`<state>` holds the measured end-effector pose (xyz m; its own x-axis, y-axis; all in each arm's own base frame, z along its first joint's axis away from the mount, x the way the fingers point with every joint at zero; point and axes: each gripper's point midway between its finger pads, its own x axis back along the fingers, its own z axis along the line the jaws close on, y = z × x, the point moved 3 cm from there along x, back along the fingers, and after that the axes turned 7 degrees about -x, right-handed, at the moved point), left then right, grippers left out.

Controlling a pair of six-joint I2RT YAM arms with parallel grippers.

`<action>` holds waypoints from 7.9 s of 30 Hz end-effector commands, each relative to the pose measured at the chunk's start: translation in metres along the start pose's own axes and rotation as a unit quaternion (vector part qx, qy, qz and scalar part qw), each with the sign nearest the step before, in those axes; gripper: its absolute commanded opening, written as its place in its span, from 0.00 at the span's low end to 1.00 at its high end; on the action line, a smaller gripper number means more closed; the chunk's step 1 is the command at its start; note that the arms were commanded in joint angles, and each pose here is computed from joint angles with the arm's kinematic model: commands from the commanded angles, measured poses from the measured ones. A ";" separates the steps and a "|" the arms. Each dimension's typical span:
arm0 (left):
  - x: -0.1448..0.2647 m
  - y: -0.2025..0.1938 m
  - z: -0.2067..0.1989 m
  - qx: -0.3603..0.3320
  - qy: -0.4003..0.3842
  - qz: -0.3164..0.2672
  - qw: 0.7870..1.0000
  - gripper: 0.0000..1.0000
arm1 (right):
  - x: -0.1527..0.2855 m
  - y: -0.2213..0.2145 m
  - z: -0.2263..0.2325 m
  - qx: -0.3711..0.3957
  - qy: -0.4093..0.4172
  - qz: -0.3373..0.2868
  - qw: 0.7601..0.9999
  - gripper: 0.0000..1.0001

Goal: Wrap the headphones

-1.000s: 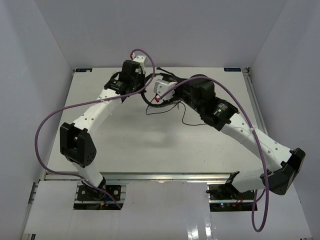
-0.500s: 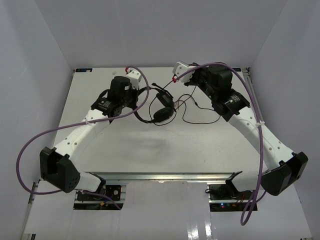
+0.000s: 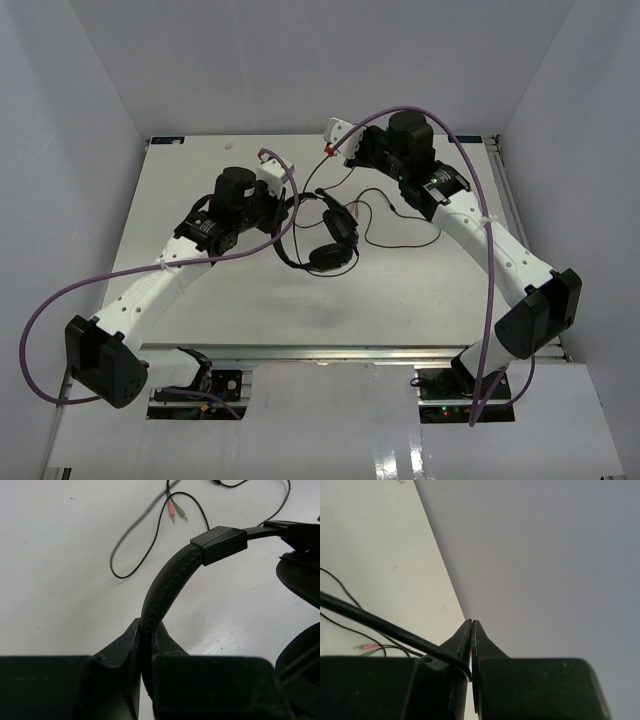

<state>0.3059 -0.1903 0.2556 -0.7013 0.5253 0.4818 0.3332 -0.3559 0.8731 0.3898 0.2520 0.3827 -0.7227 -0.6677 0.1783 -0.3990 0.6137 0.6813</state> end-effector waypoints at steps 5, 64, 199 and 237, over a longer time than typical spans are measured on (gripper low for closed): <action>0.047 0.047 -0.027 -0.001 -0.060 -0.095 0.994 0.00 | -0.027 -0.021 -0.010 -0.097 0.026 -0.010 0.995 0.08; 0.128 0.292 -0.001 0.171 -0.021 -0.338 0.925 0.00 | 0.055 0.061 0.208 -0.456 0.526 -0.228 0.680 0.44; -0.036 -0.041 -0.029 0.040 -0.103 0.048 0.993 0.00 | 0.037 0.035 0.064 0.144 0.003 0.011 0.990 0.08; 0.051 0.044 -0.085 0.024 -0.223 -0.080 0.971 0.00 | -0.002 -0.043 0.111 -0.148 0.234 -0.051 0.960 0.08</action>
<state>0.2436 -0.2418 0.2554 -0.4045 0.7983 0.4462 0.3658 -0.3059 0.8790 0.3579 0.2733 0.2833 -0.4574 -0.8147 0.3564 -0.2836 0.5136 0.8098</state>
